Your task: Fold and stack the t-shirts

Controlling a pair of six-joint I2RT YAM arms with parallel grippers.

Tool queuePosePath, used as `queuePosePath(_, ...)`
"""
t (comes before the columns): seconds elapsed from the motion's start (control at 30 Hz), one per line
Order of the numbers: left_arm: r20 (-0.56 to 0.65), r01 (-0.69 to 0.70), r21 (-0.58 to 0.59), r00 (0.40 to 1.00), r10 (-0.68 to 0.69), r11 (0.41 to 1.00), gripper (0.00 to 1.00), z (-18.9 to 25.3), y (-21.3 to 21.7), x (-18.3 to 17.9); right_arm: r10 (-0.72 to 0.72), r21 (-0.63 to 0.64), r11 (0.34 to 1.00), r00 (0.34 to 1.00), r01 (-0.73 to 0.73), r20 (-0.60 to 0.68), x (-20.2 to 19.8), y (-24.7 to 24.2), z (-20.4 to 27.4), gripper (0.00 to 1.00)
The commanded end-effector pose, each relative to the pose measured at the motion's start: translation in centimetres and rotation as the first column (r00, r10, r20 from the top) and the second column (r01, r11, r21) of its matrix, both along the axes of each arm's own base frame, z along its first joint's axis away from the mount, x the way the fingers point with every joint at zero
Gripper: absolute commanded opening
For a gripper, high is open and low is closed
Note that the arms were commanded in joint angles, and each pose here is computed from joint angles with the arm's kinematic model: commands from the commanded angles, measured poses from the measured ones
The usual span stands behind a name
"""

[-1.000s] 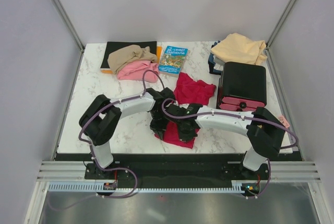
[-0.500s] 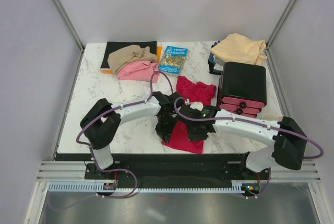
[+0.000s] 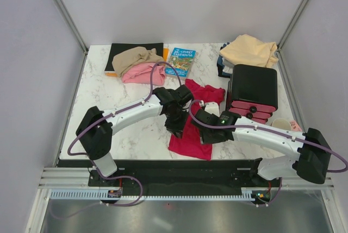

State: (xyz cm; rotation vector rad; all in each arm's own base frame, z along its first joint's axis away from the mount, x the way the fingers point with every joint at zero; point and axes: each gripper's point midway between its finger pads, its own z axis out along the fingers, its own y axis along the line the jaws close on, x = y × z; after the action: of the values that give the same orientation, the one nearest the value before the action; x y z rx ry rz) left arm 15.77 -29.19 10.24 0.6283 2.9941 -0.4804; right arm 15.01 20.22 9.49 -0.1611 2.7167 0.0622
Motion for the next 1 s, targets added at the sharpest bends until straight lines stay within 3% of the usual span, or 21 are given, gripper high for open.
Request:
queuePosePath(0.0,0.023,-0.047,0.009,0.999,0.047,0.999,0.25,0.7,0.2,0.2,0.002,-0.012,1.000,0.998,-0.001,0.061,0.6,-1.9,-0.4,0.59)
queuePosePath(0.27,0.007,-0.049,0.035,0.999,0.049,0.998,0.25,-0.2,0.5,0.1,0.031,-0.017,0.999,0.996,-0.030,0.081,1.2,-1.9,-0.5,0.60)
queuePosePath(0.43,0.005,-0.037,0.041,0.999,0.037,0.998,0.25,-0.4,0.3,0.2,0.064,0.018,0.998,0.996,-0.065,0.057,1.6,0.2,-0.2,0.61)
queuePosePath(0.8,0.010,-0.014,0.047,1.000,0.013,0.999,0.25,-0.9,-0.1,0.8,0.095,-0.039,0.995,0.995,-0.096,-0.033,1.1,0.8,-2.6,0.61)
queuePosePath(0.9,0.005,-0.004,0.047,1.000,0.003,0.999,0.25,-1.1,-0.3,0.8,0.092,-0.068,0.993,0.995,-0.095,-0.047,1.1,0.6,-3.4,0.59)
queuePosePath(0.97,0.007,0.006,0.044,1.000,-0.006,0.999,0.25,-1.1,-0.4,0.9,0.082,-0.082,0.993,0.996,-0.085,-0.038,1.4,0.5,-3.5,0.47)
